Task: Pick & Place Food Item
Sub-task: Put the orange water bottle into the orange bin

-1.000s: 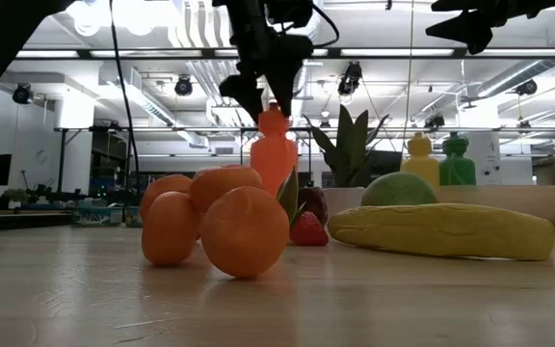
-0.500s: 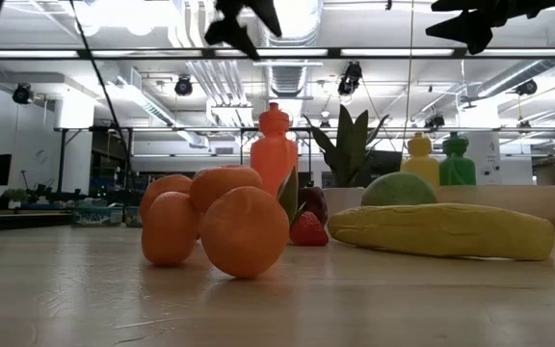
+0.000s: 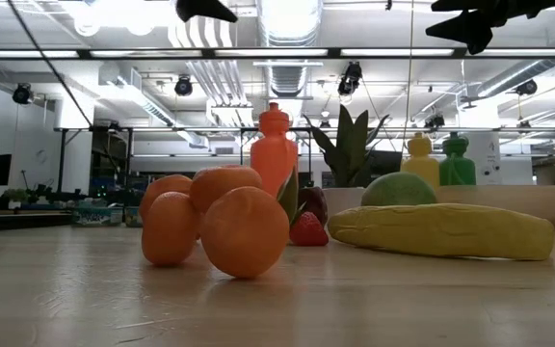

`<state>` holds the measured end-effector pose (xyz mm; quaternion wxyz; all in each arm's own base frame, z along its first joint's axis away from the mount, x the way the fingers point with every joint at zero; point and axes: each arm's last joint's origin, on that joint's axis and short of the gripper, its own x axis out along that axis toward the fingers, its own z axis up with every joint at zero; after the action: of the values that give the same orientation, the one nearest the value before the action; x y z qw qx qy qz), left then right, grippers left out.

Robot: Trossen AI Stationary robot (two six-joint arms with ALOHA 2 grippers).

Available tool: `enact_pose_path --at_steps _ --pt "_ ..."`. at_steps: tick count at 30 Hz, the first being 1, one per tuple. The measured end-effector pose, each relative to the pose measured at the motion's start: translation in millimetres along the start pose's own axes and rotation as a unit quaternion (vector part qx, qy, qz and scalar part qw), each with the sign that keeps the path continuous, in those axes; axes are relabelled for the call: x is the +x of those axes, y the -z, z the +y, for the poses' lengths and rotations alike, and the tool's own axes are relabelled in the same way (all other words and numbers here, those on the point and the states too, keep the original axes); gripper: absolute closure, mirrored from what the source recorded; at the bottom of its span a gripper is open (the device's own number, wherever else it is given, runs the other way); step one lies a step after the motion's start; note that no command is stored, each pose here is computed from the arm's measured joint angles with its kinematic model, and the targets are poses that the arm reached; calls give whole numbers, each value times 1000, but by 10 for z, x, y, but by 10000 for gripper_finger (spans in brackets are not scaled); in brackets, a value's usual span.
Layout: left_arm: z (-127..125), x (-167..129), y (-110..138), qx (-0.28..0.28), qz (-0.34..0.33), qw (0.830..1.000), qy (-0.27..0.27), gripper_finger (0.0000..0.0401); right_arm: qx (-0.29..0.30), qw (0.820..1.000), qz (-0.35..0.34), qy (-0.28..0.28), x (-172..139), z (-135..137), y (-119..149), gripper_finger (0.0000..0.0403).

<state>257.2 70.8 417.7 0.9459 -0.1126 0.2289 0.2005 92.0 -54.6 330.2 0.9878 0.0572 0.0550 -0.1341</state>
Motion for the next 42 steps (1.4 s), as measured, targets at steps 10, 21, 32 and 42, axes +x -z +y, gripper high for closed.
enact_pose_path --at_steps 10,21,32,42 --pt "171 -480 563 16 -168 985 22 69 0 1000 0 0 0 0 0 117" --pt "203 -580 658 -7 -198 980 29 69 0 1000 0 0 1 0 0 117" --pt "205 -574 669 -4 -192 981 28 69 0 1000 0 0 0 0 0 117" --pt "210 -561 700 -2 -175 984 25 69 0 1000 0 0 1 0 0 117"
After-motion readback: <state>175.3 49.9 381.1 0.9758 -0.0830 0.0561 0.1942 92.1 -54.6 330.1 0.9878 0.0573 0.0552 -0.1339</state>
